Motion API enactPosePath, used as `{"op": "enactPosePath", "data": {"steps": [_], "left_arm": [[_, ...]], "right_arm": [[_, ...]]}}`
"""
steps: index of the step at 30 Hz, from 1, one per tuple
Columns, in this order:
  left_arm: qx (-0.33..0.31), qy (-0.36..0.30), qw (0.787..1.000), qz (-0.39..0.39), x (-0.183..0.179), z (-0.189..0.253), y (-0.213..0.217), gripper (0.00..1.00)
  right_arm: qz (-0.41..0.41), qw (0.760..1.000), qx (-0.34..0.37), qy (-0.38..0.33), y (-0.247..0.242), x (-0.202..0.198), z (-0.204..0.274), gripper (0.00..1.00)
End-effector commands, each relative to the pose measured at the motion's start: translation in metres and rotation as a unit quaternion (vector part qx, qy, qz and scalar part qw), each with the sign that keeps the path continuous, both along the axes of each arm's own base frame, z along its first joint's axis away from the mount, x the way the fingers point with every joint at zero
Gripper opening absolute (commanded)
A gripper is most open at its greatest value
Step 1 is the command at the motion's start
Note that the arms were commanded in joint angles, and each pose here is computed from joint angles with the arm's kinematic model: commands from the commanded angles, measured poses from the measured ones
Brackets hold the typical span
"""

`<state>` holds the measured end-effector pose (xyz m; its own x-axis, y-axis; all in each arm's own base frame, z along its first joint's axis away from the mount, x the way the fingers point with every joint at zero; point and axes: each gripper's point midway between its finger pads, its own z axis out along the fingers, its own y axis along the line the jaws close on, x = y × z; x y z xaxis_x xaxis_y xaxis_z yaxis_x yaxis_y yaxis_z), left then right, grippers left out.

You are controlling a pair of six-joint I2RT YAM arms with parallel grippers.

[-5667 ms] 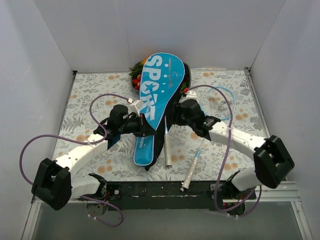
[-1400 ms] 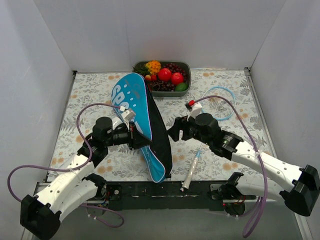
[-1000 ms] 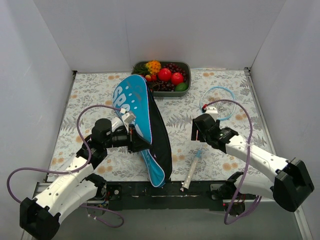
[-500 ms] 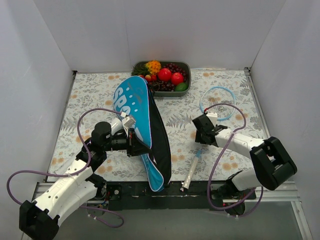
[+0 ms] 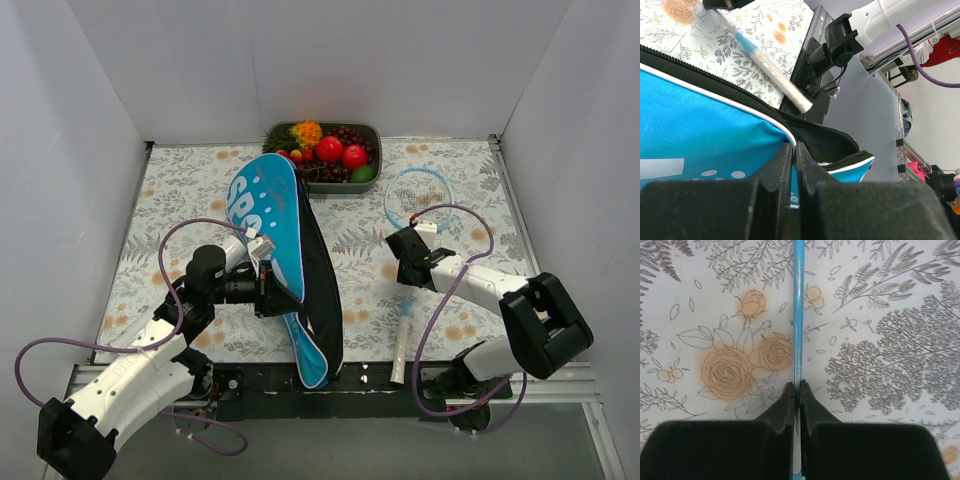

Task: Pack up the badminton gear

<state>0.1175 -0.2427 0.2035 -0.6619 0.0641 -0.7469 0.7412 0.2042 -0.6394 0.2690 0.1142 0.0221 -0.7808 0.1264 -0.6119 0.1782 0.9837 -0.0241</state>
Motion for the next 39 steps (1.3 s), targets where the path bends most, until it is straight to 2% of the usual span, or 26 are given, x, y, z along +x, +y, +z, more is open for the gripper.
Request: {"op": "enactPosePath", "data": {"steps": [1, 5, 10, 18, 24, 27, 31, 37, 39], "left_arm": [[-0.018, -0.030, 0.999, -0.027, -0.008, 0.013, -0.002, 0.00], [-0.017, -0.030, 0.999, -0.022, -0.006, 0.012, -0.002, 0.00], [-0.013, -0.028, 0.999, -0.019, -0.004, 0.011, -0.002, 0.00], [-0.014, -0.035, 0.999, -0.011, -0.004, 0.013, -0.001, 0.00], [-0.013, -0.035, 0.999, -0.007, -0.003, 0.013, -0.001, 0.00], [-0.013, -0.036, 0.999, -0.005, -0.002, 0.013, -0.001, 0.00], [-0.011, -0.034, 0.999, -0.004, -0.001, 0.012, -0.001, 0.00], [-0.011, -0.034, 0.999, -0.004, -0.001, 0.012, -0.001, 0.00], [-0.011, -0.034, 0.999, -0.004, -0.001, 0.012, -0.001, 0.00]], "right_arm": [[0.009, 0.999, -0.024, -0.035, -0.005, 0.004, 0.051, 0.01], [0.036, 0.996, -0.007, -0.080, 0.005, 0.003, 0.096, 0.01], [0.093, 0.991, -0.015, -0.096, 0.029, -0.010, 0.133, 0.01], [0.197, 0.978, -0.050, -0.054, 0.055, -0.055, 0.146, 0.01], [0.243, 0.967, -0.074, -0.021, 0.061, -0.089, 0.140, 0.01], [0.268, 0.961, -0.056, -0.023, 0.074, -0.105, 0.141, 0.01], [0.271, 0.961, -0.040, -0.035, 0.080, -0.117, 0.152, 0.01], [0.244, 0.967, -0.056, -0.046, 0.068, -0.133, 0.167, 0.01], [0.231, 0.968, -0.082, -0.051, 0.054, -0.135, 0.174, 0.01]]}}
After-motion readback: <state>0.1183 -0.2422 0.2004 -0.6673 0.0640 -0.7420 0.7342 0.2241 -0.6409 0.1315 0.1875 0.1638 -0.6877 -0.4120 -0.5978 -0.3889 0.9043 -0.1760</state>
